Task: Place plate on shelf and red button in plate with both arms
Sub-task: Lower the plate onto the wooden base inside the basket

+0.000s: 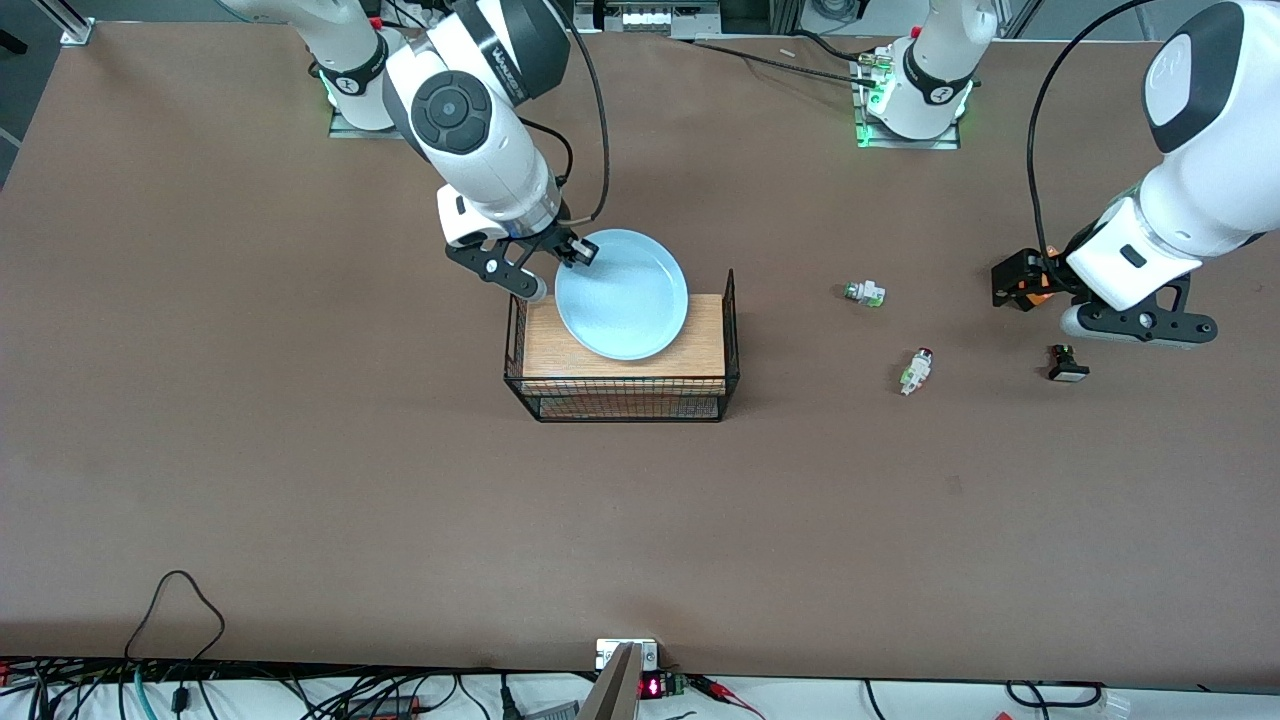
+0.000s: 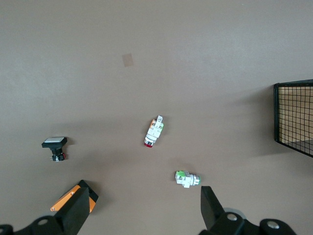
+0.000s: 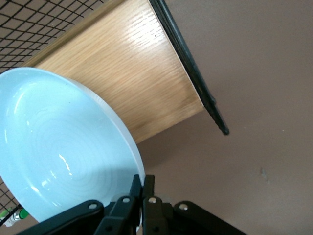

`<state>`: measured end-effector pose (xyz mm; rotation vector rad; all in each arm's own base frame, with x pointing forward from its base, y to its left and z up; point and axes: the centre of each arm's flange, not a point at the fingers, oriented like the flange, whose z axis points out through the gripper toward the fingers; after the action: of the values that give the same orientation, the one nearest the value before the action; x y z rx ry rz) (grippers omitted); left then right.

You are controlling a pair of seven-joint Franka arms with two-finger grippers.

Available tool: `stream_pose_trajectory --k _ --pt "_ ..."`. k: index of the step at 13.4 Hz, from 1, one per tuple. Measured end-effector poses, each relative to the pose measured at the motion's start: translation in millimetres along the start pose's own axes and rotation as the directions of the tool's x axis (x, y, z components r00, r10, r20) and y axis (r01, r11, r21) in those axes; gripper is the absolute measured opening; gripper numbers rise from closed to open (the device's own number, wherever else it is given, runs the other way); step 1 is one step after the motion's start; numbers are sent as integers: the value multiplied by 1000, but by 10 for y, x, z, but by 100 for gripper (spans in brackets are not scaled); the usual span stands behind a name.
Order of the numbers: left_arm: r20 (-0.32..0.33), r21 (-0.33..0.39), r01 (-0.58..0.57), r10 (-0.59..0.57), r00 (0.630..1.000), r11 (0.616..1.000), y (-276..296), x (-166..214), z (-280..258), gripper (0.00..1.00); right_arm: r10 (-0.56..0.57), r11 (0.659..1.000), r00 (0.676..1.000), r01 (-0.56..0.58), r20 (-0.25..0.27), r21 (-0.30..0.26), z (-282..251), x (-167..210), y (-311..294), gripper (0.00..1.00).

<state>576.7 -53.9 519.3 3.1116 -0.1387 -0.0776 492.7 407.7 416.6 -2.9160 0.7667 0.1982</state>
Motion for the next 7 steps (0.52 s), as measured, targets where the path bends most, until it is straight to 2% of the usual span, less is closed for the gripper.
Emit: stream_pose_trajectory --k 7 --pt "1 -16 5 -5 1000 1000 2 12 8 100 -1 1000 999 2 -35 20 384 59 -135 3"
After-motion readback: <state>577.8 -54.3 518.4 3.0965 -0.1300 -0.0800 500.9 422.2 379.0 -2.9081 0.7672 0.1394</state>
